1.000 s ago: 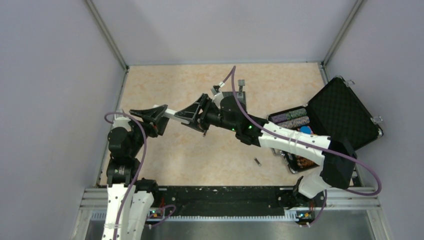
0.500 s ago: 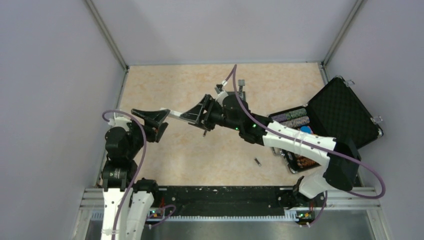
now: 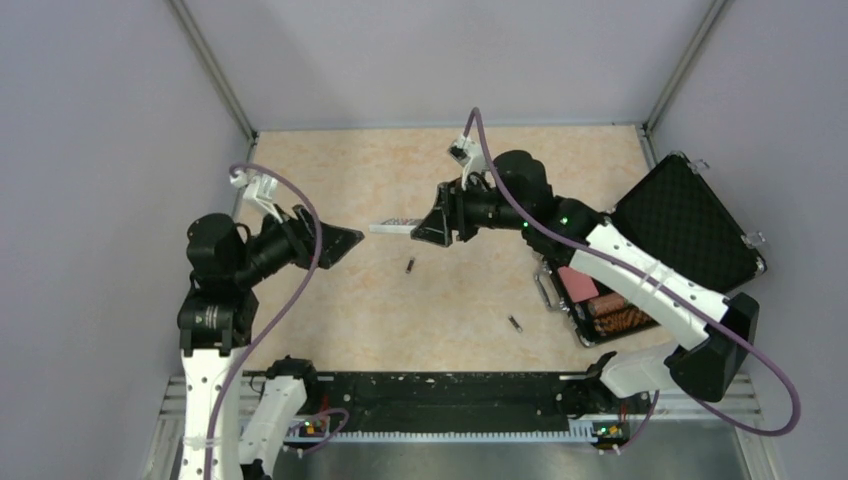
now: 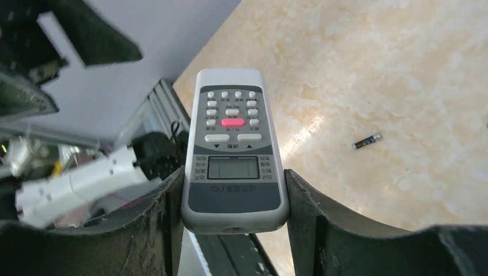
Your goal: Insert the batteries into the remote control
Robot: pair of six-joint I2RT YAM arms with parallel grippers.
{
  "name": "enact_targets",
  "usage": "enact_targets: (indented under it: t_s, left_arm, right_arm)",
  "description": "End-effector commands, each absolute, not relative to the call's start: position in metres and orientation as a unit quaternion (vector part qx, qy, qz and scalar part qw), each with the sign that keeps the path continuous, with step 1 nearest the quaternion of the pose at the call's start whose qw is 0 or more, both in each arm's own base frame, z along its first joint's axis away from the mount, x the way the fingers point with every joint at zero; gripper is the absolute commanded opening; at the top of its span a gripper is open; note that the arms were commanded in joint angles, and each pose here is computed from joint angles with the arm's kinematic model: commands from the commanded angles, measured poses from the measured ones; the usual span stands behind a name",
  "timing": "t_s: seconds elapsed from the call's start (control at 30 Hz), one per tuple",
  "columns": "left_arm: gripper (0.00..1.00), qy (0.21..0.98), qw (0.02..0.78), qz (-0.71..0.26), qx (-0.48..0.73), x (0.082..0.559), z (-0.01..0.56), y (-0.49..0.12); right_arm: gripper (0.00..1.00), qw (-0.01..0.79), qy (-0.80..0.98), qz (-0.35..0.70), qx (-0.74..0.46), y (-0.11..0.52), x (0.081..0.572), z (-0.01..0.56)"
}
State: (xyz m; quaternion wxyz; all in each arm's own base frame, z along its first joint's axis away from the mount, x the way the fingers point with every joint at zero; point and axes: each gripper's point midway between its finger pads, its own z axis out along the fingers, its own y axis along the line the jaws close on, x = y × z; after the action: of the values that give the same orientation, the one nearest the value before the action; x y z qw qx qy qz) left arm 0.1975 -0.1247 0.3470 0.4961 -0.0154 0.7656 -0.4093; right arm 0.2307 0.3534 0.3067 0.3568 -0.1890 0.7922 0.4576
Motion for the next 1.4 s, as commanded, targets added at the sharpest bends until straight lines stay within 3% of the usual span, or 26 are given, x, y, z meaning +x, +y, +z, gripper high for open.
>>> enact_targets:
  t_s: [0.0, 0.27, 0.63, 0.83, 0.97, 1.2, 1.27, 1.37]
  left_arm:
    - [0.86, 0.703, 0.469, -0.495, 0.2, 0.171, 0.373, -0.162]
    - [0.86, 0.652, 0.39, -0.58, 0.294, 0.156, 0.368, -0.19]
    - [0.88, 0.635, 0.303, -0.61, 0.364, 0.13, 0.335, -0.24]
    - [0.81, 0.631, 0.276, -0.612, 0.388, 0.123, 0.321, -0.253]
    - [0.66, 0.636, 0.266, -0.608, 0.393, 0.126, 0.316, -0.258]
    - [0.0, 0.626, 0.277, -0.608, 0.403, 0.125, 0.322, -0.259]
    - [0.0, 0.621, 0.284, -0.609, 0.403, 0.123, 0.326, -0.258]
    - [0.0, 0.615, 0.304, -0.609, 0.397, 0.124, 0.333, -0.258]
  right_arm:
    - [0.38, 0.39, 0.697, 0.448, -0.403, 0.341, 0.193, 0.347]
    - [0.36, 0.336, 0.642, 0.464, -0.509, 0.338, 0.161, 0.363]
    - [0.35, 0.3, 0.645, 0.463, -0.528, 0.339, 0.152, 0.347]
    - [0.34, 0.28, 0.642, 0.477, -0.531, 0.339, 0.144, 0.346]
    - [0.35, 0.27, 0.65, 0.475, -0.528, 0.337, 0.143, 0.342]
    - [0.4, 0.28, 0.675, 0.463, -0.502, 0.336, 0.151, 0.342]
    - [0.46, 0.29, 0.678, 0.466, -0.49, 0.337, 0.153, 0.346]
    - [0.71, 0.309, 0.684, 0.478, -0.457, 0.338, 0.155, 0.354]
